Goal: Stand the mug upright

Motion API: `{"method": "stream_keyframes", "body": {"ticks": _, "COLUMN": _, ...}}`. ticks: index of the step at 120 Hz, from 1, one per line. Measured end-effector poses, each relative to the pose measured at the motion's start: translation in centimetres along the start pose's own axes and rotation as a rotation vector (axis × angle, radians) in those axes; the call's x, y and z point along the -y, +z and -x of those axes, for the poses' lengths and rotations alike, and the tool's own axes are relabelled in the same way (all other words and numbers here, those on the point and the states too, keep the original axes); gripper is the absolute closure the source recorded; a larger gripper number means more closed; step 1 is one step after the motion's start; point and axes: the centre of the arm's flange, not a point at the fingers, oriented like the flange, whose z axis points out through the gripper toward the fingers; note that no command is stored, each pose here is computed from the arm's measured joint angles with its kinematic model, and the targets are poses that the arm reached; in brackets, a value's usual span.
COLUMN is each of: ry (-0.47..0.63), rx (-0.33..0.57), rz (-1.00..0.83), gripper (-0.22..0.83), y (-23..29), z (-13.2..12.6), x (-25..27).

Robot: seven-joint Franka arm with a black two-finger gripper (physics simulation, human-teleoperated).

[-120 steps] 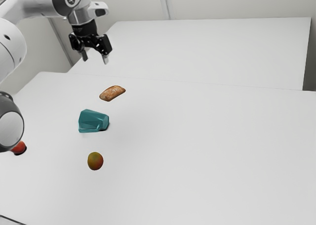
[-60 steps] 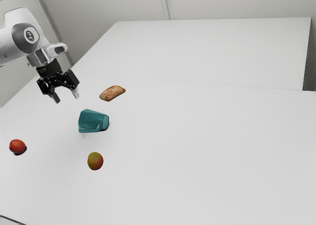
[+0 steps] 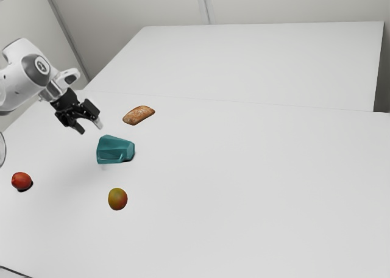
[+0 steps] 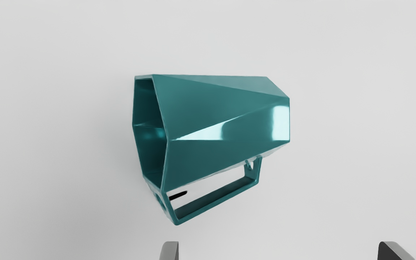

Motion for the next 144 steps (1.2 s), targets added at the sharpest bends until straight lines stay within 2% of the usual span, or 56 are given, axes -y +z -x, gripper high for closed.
{"method": "stream_keyframes", "body": {"ticks": 48, "ry": 0.056, "rx": -0.102, "rz": 0.076, "gripper": 0.00, "y": 2.0, "z": 1.2, "x": 6.6}}
{"method": "stream_keyframes", "body": {"ticks": 84, "ry": 0.082, "rx": -0.139, "rz": 0.130, "gripper": 0.00, "y": 4.7, "z": 1.5, "x": 10.1}}
{"method": "stream_keyframes", "body": {"ticks": 144, "ry": 0.116, "rx": -0.244, "rz": 0.307, "gripper": 0.00, "y": 8.6, "z": 0.7, "x": 10.7}}
